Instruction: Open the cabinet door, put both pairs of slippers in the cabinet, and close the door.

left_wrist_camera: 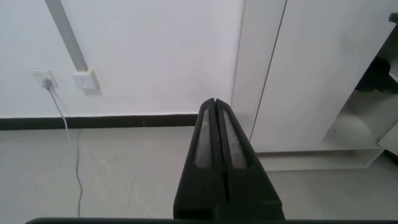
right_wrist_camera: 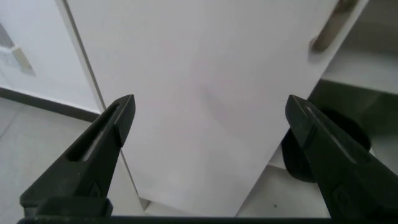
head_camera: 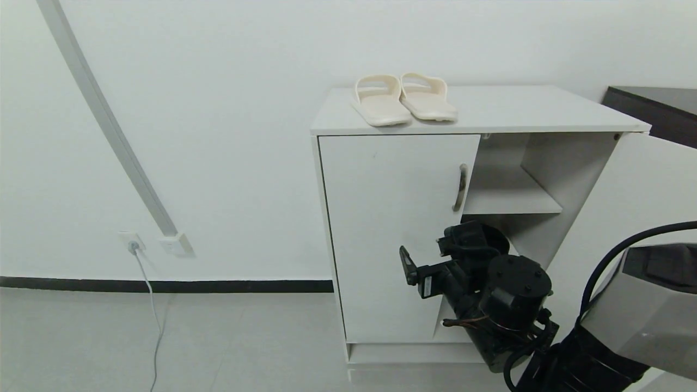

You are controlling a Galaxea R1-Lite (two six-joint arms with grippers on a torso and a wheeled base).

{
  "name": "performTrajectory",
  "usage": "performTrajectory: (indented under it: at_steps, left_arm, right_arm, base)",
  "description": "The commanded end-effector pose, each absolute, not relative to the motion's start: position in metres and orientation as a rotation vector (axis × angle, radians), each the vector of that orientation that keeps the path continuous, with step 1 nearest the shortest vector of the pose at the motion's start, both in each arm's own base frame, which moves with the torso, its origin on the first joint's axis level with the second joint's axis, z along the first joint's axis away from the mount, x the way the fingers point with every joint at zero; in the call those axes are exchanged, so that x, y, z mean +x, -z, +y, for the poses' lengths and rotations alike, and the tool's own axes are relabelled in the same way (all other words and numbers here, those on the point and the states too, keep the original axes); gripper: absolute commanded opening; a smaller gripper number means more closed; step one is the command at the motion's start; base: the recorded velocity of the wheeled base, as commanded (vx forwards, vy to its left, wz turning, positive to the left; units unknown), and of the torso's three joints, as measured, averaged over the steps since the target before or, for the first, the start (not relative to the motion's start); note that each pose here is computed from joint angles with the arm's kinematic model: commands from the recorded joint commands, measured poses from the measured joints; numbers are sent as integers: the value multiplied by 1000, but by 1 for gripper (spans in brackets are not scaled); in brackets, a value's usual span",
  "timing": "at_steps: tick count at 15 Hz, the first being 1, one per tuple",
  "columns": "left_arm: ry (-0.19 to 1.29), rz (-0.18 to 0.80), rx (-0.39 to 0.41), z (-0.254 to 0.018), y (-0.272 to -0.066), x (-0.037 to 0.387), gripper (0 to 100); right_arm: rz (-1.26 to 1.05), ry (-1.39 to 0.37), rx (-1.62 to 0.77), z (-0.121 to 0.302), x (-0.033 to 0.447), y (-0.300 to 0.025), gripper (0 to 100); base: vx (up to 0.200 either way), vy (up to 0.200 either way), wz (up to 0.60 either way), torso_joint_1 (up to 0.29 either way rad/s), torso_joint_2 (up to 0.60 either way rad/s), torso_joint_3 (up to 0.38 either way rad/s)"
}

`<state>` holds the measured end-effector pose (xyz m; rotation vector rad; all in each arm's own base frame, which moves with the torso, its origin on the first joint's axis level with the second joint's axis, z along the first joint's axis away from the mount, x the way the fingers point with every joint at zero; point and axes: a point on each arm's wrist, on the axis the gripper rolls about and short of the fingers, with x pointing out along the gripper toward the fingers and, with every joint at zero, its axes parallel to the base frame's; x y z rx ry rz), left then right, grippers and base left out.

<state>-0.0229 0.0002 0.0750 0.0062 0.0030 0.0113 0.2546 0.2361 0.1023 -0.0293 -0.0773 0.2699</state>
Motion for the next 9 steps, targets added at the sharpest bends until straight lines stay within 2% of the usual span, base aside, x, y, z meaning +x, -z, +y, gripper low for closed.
performTrajectory:
  at_steps: [1, 9]
  left_arm:
    - [-12, 5, 6, 0, -75, -23, 0]
    - [-12, 5, 6, 0, -75, -23, 0]
  right_arm:
    - [-76, -270, -30, 236, 255, -102, 100]
    - [-73, -270, -31, 235, 254, -101, 100]
  base:
    - [0, 0, 0, 129, -461, -325]
    - [0, 0, 0, 165, -486, -323]
